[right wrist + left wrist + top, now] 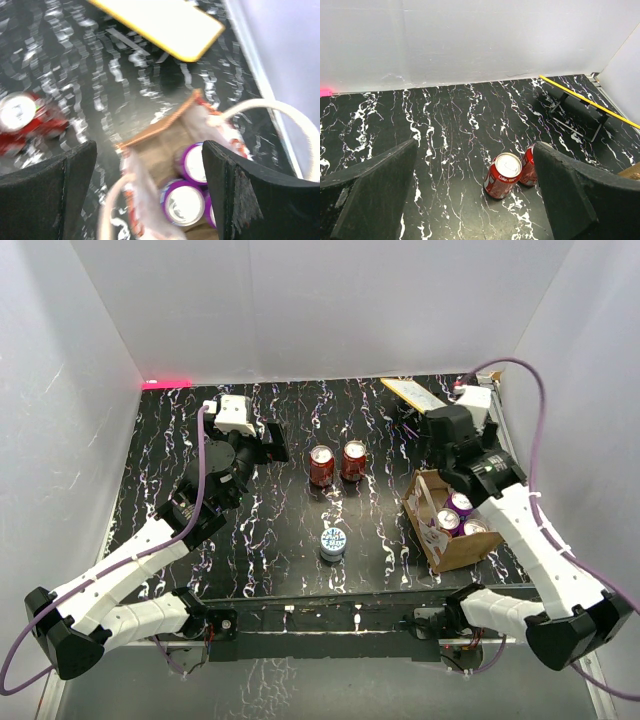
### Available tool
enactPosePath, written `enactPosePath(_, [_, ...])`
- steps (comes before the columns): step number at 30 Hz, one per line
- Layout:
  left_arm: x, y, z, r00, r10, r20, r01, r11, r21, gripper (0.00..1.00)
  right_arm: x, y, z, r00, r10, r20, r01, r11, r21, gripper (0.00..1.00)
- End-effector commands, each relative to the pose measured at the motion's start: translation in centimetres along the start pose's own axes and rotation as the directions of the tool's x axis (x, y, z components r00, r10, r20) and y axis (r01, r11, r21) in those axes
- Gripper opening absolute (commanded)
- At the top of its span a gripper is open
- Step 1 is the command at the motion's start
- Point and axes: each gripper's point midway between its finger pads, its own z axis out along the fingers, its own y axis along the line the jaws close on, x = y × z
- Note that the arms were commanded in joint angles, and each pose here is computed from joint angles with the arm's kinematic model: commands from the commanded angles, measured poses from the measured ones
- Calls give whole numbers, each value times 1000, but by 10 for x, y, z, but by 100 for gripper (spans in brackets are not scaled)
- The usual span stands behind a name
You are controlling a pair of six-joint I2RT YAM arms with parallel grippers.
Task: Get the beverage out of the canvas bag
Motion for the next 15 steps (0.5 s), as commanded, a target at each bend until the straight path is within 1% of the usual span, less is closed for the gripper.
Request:
enactPosePath(1, [-9, -3, -1, 1000, -24, 21, 24, 1000, 9, 97, 8, -65, 19, 993, 114, -10, -109, 970, 215, 88])
enactPosePath(7, [-7, -3, 0, 1000, -21, 15, 21, 1000, 9, 97, 44, -87, 42, 968, 230, -103, -200, 949, 242, 86])
enactPosePath(12, [-8, -3, 0, 1000, -23, 17, 22, 1000, 7, 97, 68, -91, 47, 944, 309, -120, -267, 923, 275, 81])
enactPosePath(15, [-9, -3, 0, 1000, -23, 18, 22, 1000, 8, 97, 77, -90, 49, 929, 347, -126, -303, 911, 280, 80])
